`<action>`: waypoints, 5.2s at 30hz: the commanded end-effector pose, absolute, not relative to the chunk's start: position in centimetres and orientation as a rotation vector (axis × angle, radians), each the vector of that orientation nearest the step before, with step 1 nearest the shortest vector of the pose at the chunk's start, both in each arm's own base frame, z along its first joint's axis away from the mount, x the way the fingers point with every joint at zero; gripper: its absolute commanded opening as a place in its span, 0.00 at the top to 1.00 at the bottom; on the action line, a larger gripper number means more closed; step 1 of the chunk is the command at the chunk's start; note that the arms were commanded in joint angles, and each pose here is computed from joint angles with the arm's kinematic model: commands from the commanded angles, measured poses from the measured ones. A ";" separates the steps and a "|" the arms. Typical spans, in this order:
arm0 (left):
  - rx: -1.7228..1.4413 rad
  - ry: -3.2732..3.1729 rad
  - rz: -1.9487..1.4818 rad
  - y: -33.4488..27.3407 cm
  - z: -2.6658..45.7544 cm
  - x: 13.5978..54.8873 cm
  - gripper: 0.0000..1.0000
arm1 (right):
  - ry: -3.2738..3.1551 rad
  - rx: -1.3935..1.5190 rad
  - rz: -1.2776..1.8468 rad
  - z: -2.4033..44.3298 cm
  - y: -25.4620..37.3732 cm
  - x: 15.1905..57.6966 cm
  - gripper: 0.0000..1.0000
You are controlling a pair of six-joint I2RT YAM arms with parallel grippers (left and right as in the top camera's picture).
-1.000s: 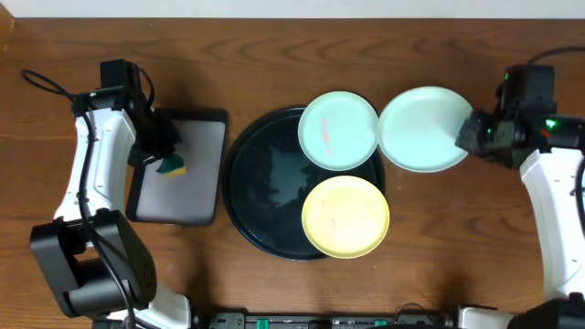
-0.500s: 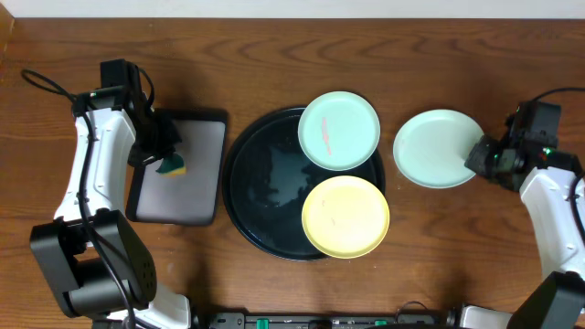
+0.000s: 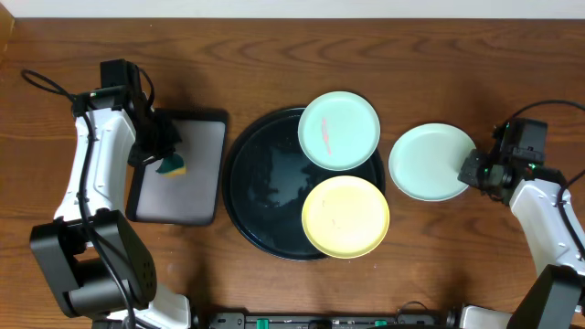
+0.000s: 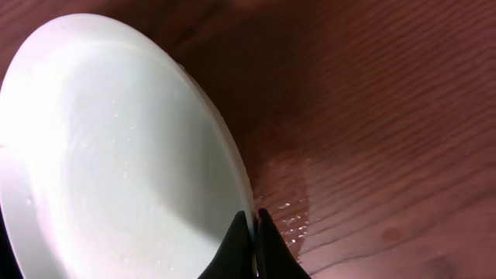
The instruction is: Clean dirty plates on tray and stack at the side
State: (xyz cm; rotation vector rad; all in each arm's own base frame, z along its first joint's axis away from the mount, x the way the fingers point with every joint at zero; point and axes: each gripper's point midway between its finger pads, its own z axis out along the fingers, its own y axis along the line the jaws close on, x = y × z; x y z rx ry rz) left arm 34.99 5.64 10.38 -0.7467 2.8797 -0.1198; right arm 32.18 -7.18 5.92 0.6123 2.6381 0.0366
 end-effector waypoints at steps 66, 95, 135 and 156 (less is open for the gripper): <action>-0.720 2.884 -0.113 5.7 10.5 34.9 0.92 | 3.246 -0.244 0.536 3.0 13.1 25.3 0.99; -0.721 2.889 -0.113 5.7 10.4 34.8 0.92 | 3.053 -0.091 0.567 4.1 26.8 29.2 0.99; -0.412 3.065 -0.248 -7.2 8.3 32.2 0.93 | 3.164 0.080 0.557 -0.1 27.1 29.4 0.99; -0.254 3.074 -0.403 -15.2 2.1 28.7 0.92 | 3.163 0.066 0.572 -0.1 27.3 29.4 0.99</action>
